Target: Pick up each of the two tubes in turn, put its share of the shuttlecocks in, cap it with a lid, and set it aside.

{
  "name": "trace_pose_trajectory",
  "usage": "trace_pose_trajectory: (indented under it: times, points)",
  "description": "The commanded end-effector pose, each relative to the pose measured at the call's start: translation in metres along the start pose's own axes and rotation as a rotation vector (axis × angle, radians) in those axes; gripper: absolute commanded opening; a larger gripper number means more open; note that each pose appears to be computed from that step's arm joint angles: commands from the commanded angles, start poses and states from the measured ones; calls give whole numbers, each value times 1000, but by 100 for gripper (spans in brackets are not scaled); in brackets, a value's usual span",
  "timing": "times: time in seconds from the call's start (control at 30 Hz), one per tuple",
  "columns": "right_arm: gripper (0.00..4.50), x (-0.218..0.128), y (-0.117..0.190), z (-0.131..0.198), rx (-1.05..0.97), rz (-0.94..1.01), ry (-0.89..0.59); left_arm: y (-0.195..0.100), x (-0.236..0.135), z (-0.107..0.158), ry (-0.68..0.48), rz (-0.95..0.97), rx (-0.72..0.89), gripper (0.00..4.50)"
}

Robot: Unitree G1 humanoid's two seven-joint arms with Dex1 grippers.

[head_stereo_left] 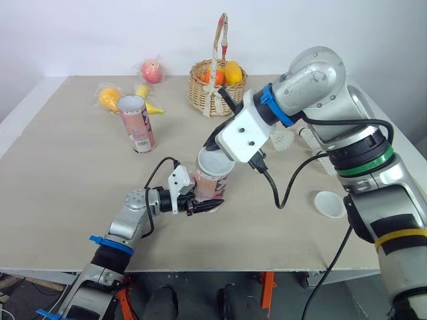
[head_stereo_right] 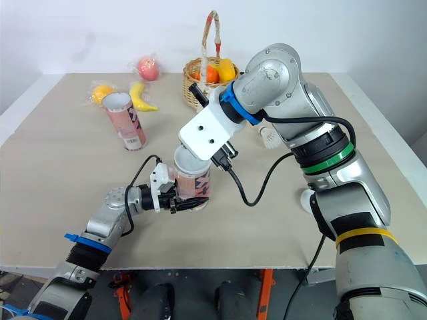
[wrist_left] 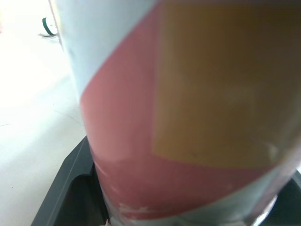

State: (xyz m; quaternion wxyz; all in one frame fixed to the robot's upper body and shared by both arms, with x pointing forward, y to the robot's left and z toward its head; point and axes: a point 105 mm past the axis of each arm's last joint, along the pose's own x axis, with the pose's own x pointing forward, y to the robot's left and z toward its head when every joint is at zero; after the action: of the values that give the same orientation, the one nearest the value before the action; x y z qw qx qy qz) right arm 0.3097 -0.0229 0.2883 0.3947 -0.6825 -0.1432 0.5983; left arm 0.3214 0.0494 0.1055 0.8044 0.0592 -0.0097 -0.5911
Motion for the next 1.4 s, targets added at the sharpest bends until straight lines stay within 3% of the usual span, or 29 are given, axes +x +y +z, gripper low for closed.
trace_pose_trajectory:
  times: [0.03, 0.3, 0.7, 0.93, 1.13, 1.4]
  points:
    - [9, -13, -20, 6, -41, -75, 13, 0, -8, -27, 87, 18, -70, 292]
    - [9, -8, -23, 9, -46, -72, -8, -1, -9, -27, 87, 23, -70, 292]
    - [9, -3, 5, 6, -75, 83, 10, -1, -11, -29, 94, 25, -75, 292]
    - [9, -6, -21, -5, -71, 24, 42, -2, -8, -29, 87, 26, -77, 292]
    - [9, -31, -28, 0, -3, -28, -29, -3, -8, -30, 83, 37, -80, 292]
    - [9, -82, -27, -19, 138, -140, 11, -2, -11, -31, 84, 46, -81, 292]
